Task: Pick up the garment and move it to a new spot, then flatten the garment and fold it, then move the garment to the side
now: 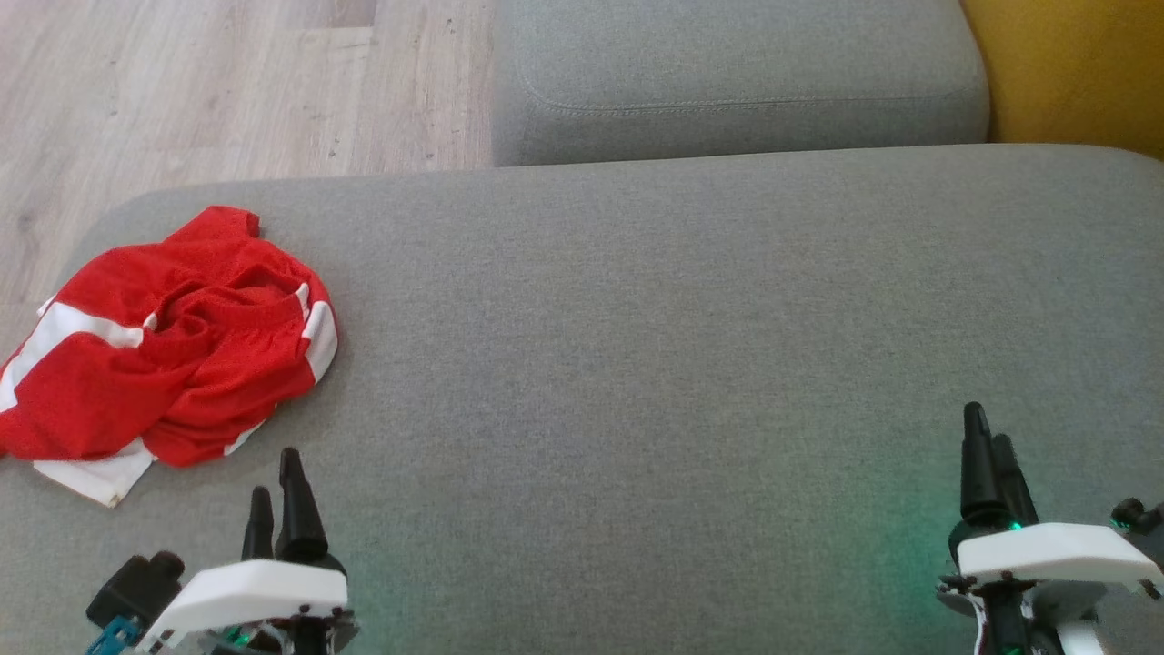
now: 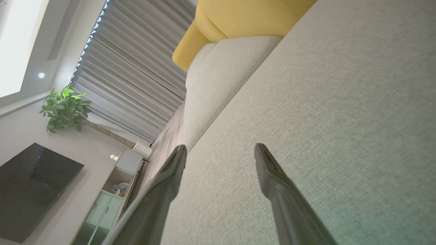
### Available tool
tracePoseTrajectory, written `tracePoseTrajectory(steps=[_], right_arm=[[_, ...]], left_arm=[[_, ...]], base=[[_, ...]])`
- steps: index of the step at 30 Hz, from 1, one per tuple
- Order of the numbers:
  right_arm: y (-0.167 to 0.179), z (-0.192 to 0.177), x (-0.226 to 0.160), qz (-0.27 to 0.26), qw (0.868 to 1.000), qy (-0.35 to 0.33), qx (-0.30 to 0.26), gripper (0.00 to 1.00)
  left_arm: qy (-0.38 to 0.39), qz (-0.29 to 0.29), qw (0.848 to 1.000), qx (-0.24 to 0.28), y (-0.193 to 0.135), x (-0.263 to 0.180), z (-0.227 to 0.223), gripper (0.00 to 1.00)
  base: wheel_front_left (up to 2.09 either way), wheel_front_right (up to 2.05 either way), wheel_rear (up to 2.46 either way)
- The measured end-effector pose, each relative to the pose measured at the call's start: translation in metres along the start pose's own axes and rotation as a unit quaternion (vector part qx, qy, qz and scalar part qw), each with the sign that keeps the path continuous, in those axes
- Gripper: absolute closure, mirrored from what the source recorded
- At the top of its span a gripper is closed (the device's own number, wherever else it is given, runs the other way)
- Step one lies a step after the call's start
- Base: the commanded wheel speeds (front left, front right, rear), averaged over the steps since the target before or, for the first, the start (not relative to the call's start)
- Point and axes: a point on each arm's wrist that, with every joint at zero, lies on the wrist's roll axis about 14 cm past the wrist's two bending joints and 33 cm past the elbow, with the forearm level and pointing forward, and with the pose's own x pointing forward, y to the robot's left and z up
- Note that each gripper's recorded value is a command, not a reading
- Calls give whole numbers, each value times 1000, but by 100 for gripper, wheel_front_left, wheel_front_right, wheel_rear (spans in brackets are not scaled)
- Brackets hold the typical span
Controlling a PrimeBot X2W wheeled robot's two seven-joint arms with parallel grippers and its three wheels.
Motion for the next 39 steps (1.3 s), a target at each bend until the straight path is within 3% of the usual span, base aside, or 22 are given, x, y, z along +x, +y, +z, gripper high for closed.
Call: tracePoseTrajectory(steps=[19, 39], right_arm=[[20, 4, 1, 35, 992, -18, -118, 0], [33, -2, 5, 63, 968, -23, -241, 0]], left_arm=[[-31, -20, 992, 125, -18, -4, 5, 0], [-70, -43, 966, 246, -37, -2, 13, 0]], base=[[0, 0, 0], [0, 0, 0]])
